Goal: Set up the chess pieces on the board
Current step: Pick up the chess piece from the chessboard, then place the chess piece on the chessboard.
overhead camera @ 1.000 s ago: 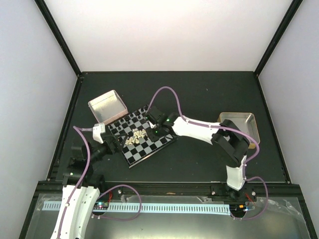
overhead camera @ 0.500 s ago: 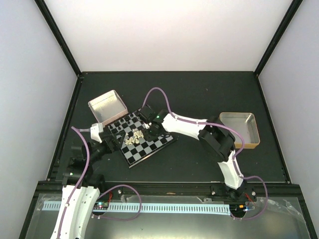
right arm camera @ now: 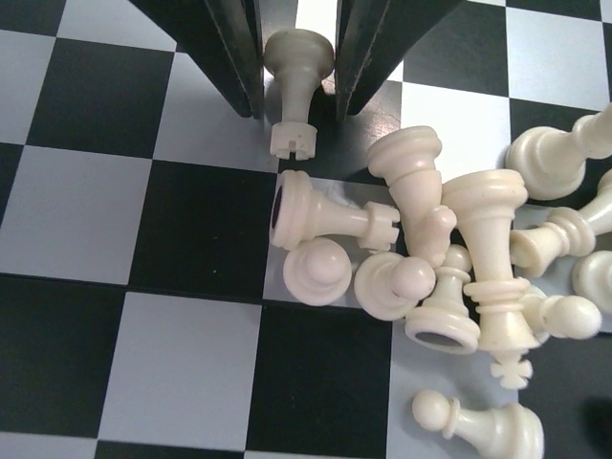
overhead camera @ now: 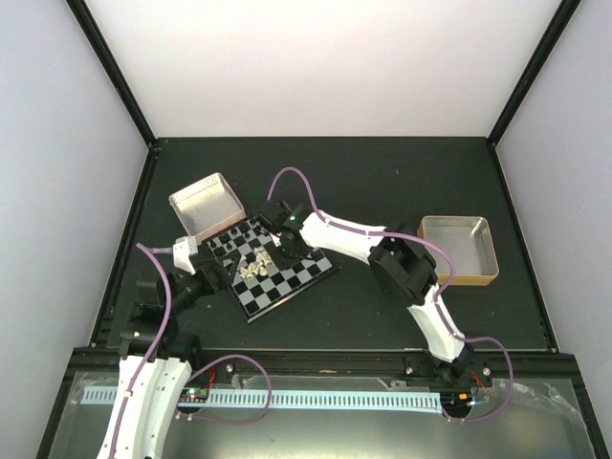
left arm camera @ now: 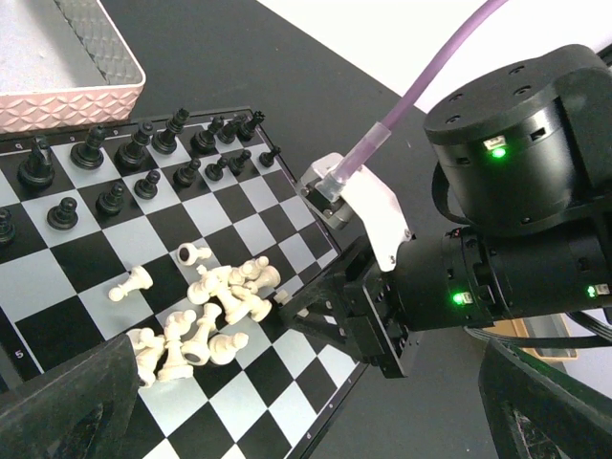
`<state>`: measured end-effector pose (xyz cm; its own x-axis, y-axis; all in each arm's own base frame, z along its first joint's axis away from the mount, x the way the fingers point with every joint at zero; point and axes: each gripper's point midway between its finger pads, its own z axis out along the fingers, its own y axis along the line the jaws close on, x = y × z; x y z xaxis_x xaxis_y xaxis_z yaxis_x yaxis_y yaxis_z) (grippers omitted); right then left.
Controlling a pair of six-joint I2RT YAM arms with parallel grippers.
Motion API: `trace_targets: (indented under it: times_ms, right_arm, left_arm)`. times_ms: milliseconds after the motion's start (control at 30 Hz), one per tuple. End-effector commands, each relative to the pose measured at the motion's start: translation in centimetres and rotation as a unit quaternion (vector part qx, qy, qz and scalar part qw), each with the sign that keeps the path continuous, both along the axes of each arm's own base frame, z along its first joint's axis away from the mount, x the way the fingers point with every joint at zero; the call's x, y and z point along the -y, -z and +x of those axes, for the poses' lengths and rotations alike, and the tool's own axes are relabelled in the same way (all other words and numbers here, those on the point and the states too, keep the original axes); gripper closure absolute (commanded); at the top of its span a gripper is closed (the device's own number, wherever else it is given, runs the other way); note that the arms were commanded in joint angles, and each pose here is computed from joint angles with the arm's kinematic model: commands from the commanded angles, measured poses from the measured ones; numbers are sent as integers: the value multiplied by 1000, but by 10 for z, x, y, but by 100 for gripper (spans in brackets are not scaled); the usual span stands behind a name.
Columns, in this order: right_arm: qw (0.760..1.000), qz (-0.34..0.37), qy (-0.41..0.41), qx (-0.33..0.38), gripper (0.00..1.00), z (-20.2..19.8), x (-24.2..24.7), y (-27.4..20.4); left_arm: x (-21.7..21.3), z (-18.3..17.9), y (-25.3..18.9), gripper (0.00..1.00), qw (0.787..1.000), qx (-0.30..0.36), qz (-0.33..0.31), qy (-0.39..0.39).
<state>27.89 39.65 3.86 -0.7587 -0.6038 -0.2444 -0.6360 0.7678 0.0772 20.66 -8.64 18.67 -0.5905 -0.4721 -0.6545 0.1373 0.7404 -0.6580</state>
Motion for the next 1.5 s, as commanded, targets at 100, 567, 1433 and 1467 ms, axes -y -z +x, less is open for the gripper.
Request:
trace_targets:
  times_ms: [100, 567, 1433, 1467]
  right_arm:
    - [999, -29, -19, -22, 77, -12, 6, 5]
    - [993, 86, -10, 85, 86, 2, 0, -60]
    - [854, 413, -253, 188, 87, -117, 29, -184]
    - [853, 415, -252, 191, 87, -117, 30, -185]
  left_arm:
    - [-4, -1, -21, 1, 1000, 17, -1, -13]
    - [11, -5, -24, 1, 999, 19, -24, 33]
    - [135, -23, -50, 33, 917, -115, -181, 337]
    - [138, -22, -49, 39, 916, -119, -183, 337]
